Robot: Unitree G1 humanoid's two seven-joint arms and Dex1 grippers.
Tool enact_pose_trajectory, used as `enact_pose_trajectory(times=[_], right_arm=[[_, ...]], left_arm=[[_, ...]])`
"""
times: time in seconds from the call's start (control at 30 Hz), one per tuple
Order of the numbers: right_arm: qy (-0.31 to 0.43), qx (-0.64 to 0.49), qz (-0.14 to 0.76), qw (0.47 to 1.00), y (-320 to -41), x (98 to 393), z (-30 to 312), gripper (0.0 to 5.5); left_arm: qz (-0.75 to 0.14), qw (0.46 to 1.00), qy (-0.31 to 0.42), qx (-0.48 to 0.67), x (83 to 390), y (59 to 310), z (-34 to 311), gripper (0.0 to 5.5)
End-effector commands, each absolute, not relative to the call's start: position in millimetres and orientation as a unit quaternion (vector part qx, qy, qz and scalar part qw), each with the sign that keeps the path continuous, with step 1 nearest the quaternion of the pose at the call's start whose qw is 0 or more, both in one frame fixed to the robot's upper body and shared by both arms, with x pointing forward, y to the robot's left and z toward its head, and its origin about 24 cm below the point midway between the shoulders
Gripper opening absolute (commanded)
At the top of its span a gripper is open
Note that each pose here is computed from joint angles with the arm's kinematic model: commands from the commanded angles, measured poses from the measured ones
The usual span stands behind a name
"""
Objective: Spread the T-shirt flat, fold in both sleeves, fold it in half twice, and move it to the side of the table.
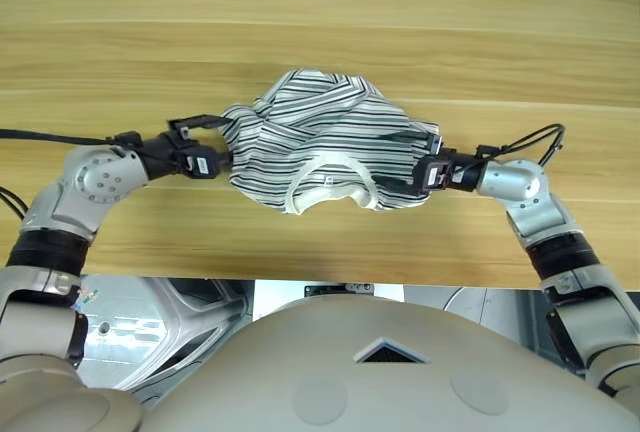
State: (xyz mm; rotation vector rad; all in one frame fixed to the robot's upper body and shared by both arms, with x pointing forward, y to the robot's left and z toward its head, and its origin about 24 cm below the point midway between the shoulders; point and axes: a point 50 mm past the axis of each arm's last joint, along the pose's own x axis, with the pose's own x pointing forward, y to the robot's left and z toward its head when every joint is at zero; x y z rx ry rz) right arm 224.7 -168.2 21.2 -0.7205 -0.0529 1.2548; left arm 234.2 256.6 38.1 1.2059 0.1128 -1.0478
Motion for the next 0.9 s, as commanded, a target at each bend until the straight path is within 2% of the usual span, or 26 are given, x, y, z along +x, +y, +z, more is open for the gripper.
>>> enact_pose_trajectory(times=[0.03, 0.13, 0.23, 0.3, 0.43, 0.53, 0.6, 0.67, 0.73, 0.83, 0.9], right_arm=[[-0.045, -0.321, 0.567, 0.757, -169, 230, 34, 4.38], [-0.045, -0.316, 0.574, 0.754, -173, 227, 36, 4.93], [-0.047, -0.311, 0.577, 0.754, -177, 225, 40, 5.39], [-0.049, -0.311, 0.575, 0.755, -179, 226, 43, 5.40], [-0.047, -0.313, 0.575, 0.754, -179, 224, 41, 5.40], [-0.045, -0.313, 0.578, 0.752, -178, 223, 39, 5.40], [-0.046, -0.314, 0.583, 0.748, -179, 220, 41, 5.40], [-0.053, -0.311, 0.599, 0.736, -179, 211, 48, 5.40], [-0.063, -0.303, 0.639, 0.704, -179, 193, 59, 5.40], [-0.050, -0.297, 0.687, 0.661, -174, 174, 63, 5.40], [-0.021, -0.311, 0.697, 0.646, -171, 167, 53, 5.40]], left_arm=[[-0.418, 0.670, 0.113, 0.603, 241, 290, 37, 3.61], [-0.408, 0.681, 0.096, 0.601, 236, 296, 48, 4.04], [-0.440, 0.720, 0.051, 0.535, 219, 286, 64, 4.46], [-0.484, 0.740, 0.015, 0.466, 204, 273, 78, 4.86], [-0.546, 0.757, -0.057, 0.353, 191, 241, 97, 4.91], [-0.551, 0.772, -0.094, 0.303, 191, 233, 111, 4.91], [-0.560, 0.774, -0.117, 0.272, 187, 231, 125, 5.21], [-0.601, 0.747, -0.109, 0.261, 174, 228, 133, 5.36], [-0.657, 0.699, -0.066, 0.274, 158, 224, 128, 5.36], [-0.686, 0.669, -0.032, 0.284, 156, 220, 116, 5.36], [-0.689, 0.664, -0.010, 0.290, 161, 218, 99, 5.36]])
